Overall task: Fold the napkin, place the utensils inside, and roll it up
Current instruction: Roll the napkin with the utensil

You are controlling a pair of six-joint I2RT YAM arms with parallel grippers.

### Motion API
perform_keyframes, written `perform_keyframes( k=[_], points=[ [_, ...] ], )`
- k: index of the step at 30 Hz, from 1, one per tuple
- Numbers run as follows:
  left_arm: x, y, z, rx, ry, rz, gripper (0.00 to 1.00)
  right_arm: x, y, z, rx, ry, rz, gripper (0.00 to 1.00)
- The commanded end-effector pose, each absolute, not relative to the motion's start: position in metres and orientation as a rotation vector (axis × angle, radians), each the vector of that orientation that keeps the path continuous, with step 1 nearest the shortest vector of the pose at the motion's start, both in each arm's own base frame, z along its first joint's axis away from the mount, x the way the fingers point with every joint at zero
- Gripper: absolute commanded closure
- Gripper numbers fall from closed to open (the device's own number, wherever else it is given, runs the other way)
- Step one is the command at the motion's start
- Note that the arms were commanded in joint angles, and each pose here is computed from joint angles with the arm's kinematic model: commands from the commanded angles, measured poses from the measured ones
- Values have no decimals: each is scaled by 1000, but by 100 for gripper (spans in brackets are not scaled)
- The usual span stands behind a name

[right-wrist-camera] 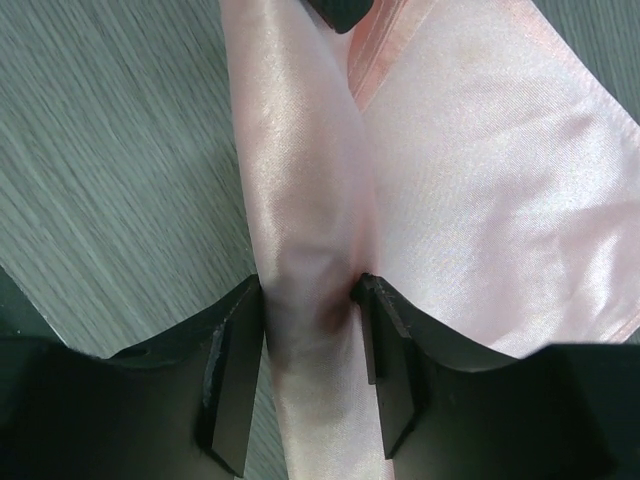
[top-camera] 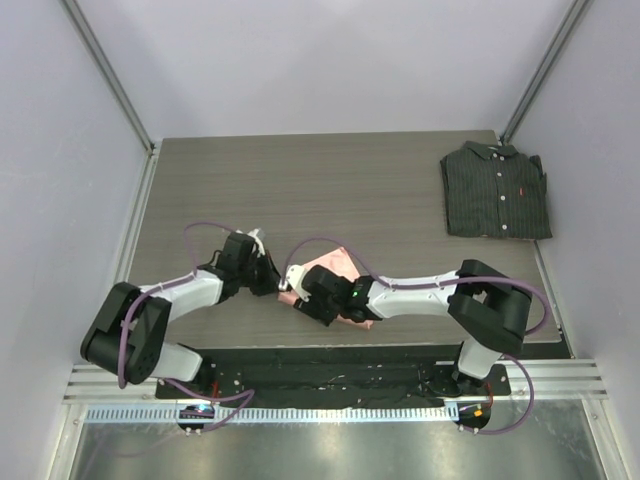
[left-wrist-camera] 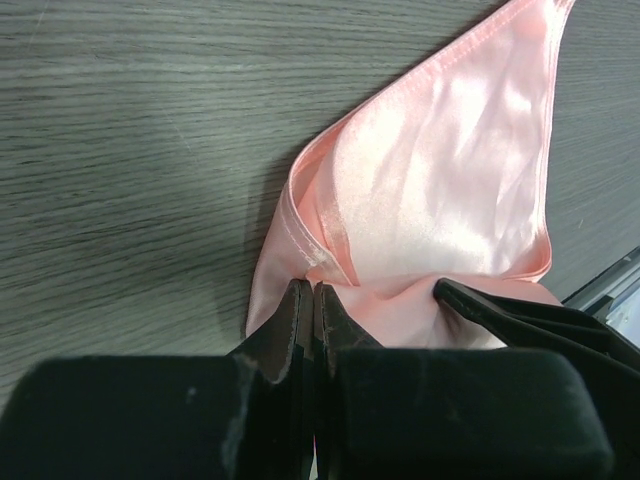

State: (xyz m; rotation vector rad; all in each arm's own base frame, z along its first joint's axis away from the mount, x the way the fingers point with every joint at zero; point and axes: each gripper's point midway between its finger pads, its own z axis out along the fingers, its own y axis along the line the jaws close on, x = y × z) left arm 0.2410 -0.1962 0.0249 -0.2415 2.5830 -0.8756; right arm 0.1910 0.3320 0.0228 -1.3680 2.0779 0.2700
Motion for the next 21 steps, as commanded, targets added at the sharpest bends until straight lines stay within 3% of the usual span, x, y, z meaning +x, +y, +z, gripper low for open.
perform_keyframes(
  k=[1, 4, 5, 7, 8, 11, 15, 21],
  points=[
    [244, -197, 42, -188, 2540, -884, 99, 192, 328, 5, -1375, 2143, 281, 52],
    [247, -192, 50, -190, 2516, -854, 87, 186, 325, -4, -1383, 2195, 336, 58],
    [251, -188, 52, -192, 2500, -816, 78, 183, 325, -6, -1381, 2212, 355, 60],
    [253, -181, 59, -202, 2475, -769, 70, 174, 327, -7, -1392, 2246, 459, 64],
    [257, -174, 61, -217, 2454, -719, 60, 170, 329, -7, -1388, 2261, 509, 66],
    [256, -161, 71, -235, 2407, -655, 47, 161, 332, -5, -1382, 2298, 657, 69],
    [254, -148, 77, -234, 2359, -592, 46, 156, 335, 2, -1345, 2328, 836, 71],
    [246, -166, 85, -133, 2313, -740, 53, 158, 339, 11, -1235, 2374, 1131, 73]
  ],
)
